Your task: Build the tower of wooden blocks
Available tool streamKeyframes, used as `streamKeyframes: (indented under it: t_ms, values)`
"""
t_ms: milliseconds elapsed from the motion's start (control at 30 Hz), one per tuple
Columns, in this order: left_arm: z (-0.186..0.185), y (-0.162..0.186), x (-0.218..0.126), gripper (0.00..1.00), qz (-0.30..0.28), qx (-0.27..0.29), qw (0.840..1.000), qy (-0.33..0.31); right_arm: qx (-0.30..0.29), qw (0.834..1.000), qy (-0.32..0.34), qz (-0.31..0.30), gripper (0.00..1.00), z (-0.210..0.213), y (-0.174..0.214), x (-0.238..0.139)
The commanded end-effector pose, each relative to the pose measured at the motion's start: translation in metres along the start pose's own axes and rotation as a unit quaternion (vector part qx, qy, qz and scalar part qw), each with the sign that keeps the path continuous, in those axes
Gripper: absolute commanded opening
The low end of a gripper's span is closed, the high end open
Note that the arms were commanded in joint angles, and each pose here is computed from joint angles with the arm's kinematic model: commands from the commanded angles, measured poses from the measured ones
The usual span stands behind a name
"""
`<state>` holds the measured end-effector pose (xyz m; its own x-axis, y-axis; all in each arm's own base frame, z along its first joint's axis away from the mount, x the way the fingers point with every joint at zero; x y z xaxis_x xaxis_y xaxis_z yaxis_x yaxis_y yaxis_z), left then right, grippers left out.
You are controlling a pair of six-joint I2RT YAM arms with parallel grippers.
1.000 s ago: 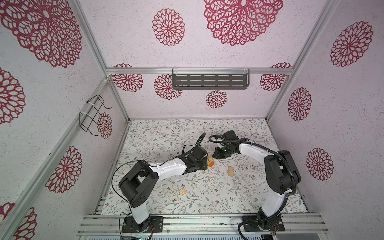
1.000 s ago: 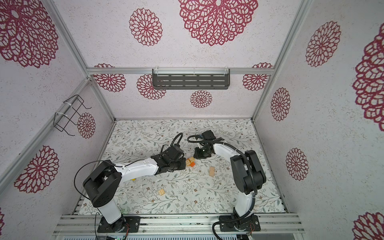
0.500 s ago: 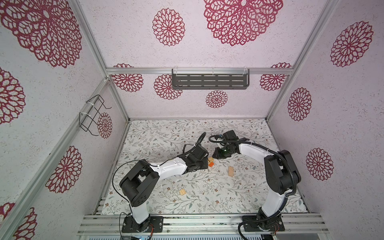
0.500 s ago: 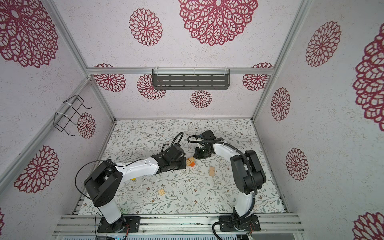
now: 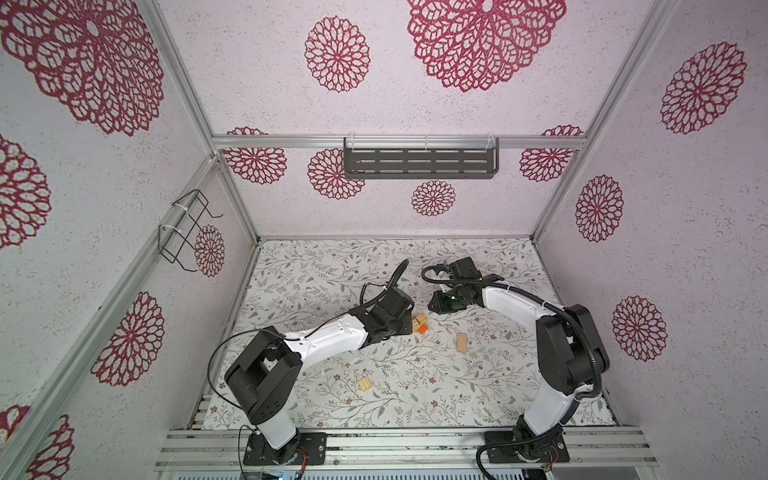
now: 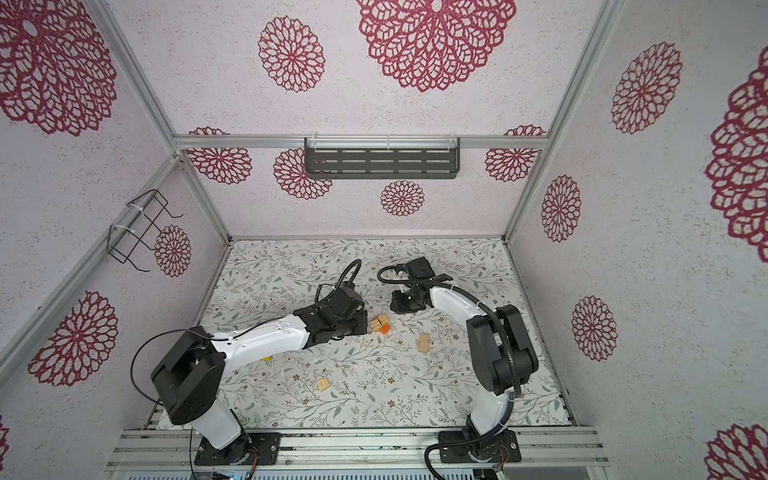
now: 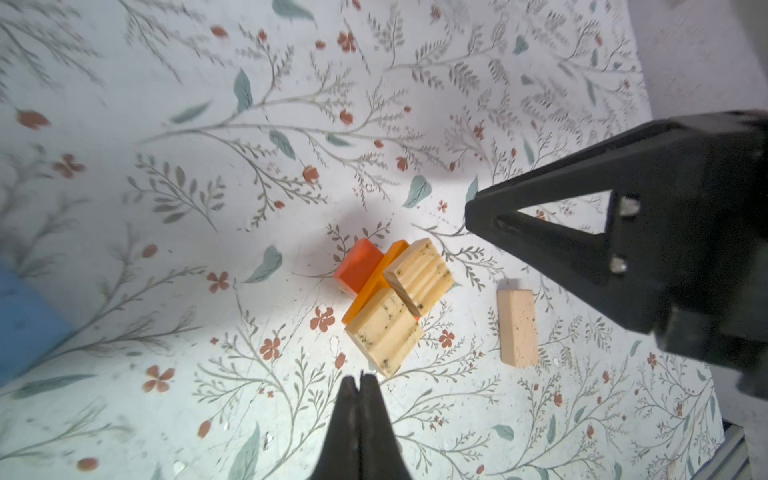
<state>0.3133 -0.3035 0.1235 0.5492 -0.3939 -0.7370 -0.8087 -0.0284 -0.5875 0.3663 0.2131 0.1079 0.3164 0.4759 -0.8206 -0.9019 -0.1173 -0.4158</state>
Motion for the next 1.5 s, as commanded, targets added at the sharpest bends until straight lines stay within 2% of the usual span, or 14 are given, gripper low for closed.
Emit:
streamKeyframes:
  t_ms: [0,133,200,400,700,933,1200,1467]
  values:
    - [0.005,-0.030,-0.043,0.11,-0.059,0.006,0.998,-0.021,-0.003,0.999,0.017,-0.046,0.25,0.007,-0.021,-0.039]
    - [0.031,-0.034,-0.076,0.51,-0.082,-0.004,0.995,-0.050,0.000,0.998,0.029,-0.051,0.28,0.010,-0.016,-0.058]
    - [0.047,-0.032,-0.090,0.68,-0.086,-0.016,0.994,-0.067,0.001,0.998,0.032,-0.046,0.31,0.012,-0.010,-0.063]
    - [0.098,-0.018,-0.133,0.98,-0.104,-0.051,0.986,-0.123,-0.031,0.997,0.073,-0.020,0.34,0.039,0.013,-0.066]
    - [0.164,0.013,-0.187,0.97,-0.109,-0.114,0.971,-0.177,-0.044,0.995,0.082,-0.030,0.43,0.110,0.046,-0.059]
    - [0.193,0.029,-0.220,0.97,-0.130,-0.148,0.958,-0.208,-0.068,0.995,0.064,-0.017,0.51,0.169,0.082,-0.026]
    - [0.197,0.030,-0.219,0.97,-0.131,-0.168,0.955,-0.208,-0.106,0.991,0.074,0.027,0.52,0.209,0.117,0.024]
    - [0.195,0.034,-0.211,0.97,-0.141,-0.180,0.956,-0.183,-0.115,0.989,0.069,0.059,0.55,0.229,0.144,0.056]
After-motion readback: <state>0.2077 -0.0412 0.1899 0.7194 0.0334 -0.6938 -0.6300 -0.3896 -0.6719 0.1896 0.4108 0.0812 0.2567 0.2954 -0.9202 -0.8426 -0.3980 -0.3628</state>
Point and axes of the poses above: each gripper's point midway between its finger pads, its own x axis out along the fingers, its own z axis along the line the jaws close on, y = z × x, the point moved 1 cm from there along -x, back along the fingers, and after that the axes turned 5 degrees about x, right-handed, at the moved point
